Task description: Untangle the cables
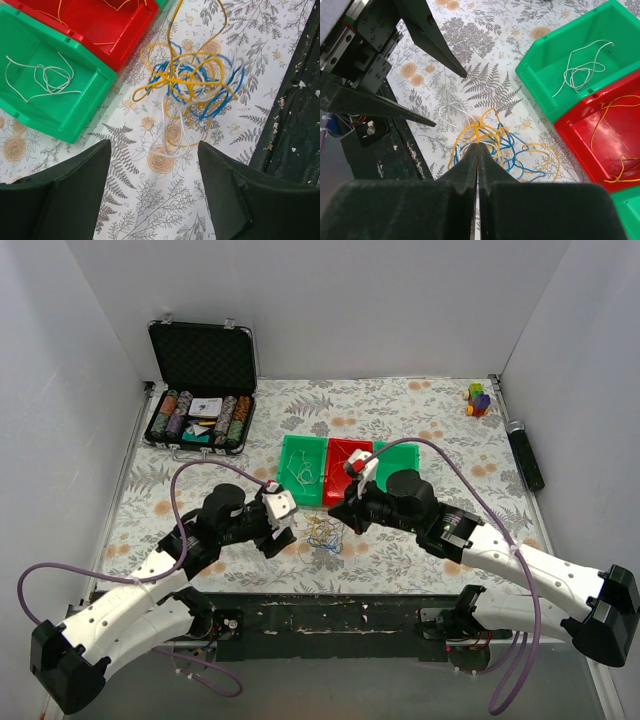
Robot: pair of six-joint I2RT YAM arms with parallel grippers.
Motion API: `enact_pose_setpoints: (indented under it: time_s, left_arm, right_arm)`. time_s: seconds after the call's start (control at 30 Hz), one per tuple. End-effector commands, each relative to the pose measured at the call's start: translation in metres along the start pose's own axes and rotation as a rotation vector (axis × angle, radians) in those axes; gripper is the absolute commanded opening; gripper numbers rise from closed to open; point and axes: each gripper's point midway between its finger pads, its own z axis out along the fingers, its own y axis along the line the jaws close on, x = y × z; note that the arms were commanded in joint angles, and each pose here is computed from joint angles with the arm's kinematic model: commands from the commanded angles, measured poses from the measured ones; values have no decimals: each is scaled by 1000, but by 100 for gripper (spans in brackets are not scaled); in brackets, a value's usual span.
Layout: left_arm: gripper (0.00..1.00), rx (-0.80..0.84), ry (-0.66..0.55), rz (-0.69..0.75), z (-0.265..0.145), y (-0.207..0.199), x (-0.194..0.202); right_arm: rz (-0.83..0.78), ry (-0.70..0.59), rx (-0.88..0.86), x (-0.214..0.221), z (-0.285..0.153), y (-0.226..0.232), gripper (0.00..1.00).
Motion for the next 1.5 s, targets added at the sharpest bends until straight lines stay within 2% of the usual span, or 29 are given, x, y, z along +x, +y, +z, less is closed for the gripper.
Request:
enact_pose_setpoints:
  time_s: [0.0,0.2,0.4,0.53,0.73,1.0,1.23,1.47]
  left_arm:
    - [71,-24,-78,30,-18,9,-43]
    - [79,39,-155,44,-32,1,-84]
    - [83,93,-187,-12,-16,-6,-84]
    - [83,56,-229,-47,-7,2,-88]
    - [75,-17,-283,-47,-2,17,-98]
    - [56,46,-228,-57,3,2,-73]
    - [54,33,-161,-36,11,0,-36]
    - [54,13,-138,-31,14,0,-19]
  right_arm:
    - [-28,-25,-39,-23,0,10,1]
    - [-38,-42,-100,-36,0,25,1]
    - [-62,-68,-159,-61,-3,48,1]
    - [-71,-101,-184,-79,-11,59,1]
    - [-75,-134,-213,-95,-22,70,1]
    - [-90,-238,-113,-129,-41,58,1]
    - [-106,-359,-62,-173,-71,57,1]
    - [-119,-442,16,-205,-94,49,1]
